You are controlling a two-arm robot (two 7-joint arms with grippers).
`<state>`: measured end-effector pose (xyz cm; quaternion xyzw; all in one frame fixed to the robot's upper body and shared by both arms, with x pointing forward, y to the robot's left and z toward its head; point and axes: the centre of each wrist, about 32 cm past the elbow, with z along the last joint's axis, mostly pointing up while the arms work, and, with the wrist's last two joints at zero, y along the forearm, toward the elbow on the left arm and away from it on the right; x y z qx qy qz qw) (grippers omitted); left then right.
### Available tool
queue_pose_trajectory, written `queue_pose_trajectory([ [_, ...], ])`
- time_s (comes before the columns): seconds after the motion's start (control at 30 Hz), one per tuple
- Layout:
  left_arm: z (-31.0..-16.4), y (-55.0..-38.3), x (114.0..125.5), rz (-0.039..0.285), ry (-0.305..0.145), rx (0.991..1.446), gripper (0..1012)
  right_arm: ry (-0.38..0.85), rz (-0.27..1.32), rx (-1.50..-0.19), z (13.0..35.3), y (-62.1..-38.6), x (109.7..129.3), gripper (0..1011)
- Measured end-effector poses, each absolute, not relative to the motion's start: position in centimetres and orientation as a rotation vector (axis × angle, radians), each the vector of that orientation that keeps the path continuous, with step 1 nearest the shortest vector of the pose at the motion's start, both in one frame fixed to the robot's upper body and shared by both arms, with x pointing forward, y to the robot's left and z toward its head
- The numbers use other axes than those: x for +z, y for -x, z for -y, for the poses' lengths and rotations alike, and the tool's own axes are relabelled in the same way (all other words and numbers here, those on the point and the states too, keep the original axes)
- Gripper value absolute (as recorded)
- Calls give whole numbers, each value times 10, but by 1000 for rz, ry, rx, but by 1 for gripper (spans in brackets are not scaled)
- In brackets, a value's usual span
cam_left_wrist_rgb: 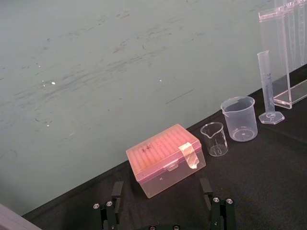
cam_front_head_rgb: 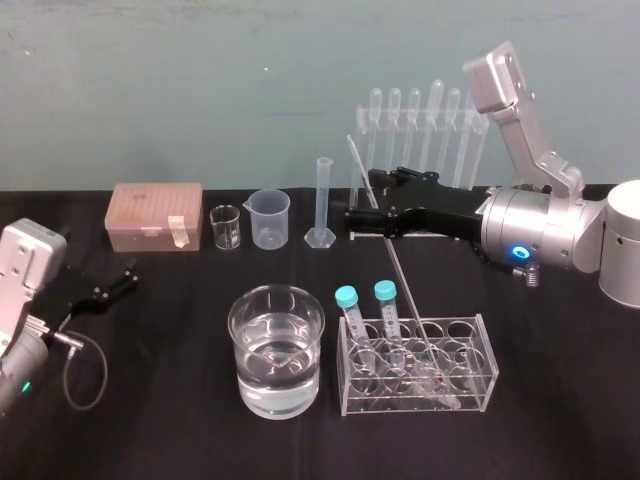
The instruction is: Hold the thermometer with one hand and immerse one end into the beaker, then reinsert it into the test tube rack.
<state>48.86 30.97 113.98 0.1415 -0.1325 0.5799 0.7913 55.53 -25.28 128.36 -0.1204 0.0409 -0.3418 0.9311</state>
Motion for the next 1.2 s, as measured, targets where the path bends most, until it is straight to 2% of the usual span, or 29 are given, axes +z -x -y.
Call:
queue_pose_trajectory([
  [0.13, -310, -489, 1140, 285, -304, 1248, 1008, 246, -85, -700, 253, -555, 1284, 811],
  [0.17, -310, -489, 1140, 285, -304, 1248, 1008, 246, -85, -700, 253, -555, 1284, 750],
  [0.27, -310, -489, 1140, 285, -305, 1248, 1008, 246, -86, -700, 253, -556, 1284, 692],
  [0.33, -310, -489, 1140, 285, -304, 1248, 1008, 246, -86, -700, 253, -556, 1284, 609],
  [0.4, -310, -489, 1140, 285, -304, 1248, 1008, 246, -87, -700, 253, -556, 1284, 570],
  [0.5, -310, -489, 1140, 285, -304, 1248, 1008, 246, -87, -700, 253, -556, 1284, 426],
  [0.63, -310, -489, 1140, 285, -304, 1248, 1008, 246, -88, -700, 253, -556, 1284, 343],
  [0.77, -310, -489, 1140, 285, -304, 1248, 1008, 246, -88, -700, 253, -556, 1284, 188],
  [0.87, -310, -489, 1140, 285, -304, 1248, 1008, 246, -88, -700, 253, -556, 1284, 136],
  [0.9, -310, -489, 1140, 285, -304, 1248, 1008, 245, -89, -700, 253, -556, 1284, 84],
  [1.2, -310, -489, 1140, 285, -304, 1248, 1008, 237, -89, -699, 253, -555, 1283, 56],
])
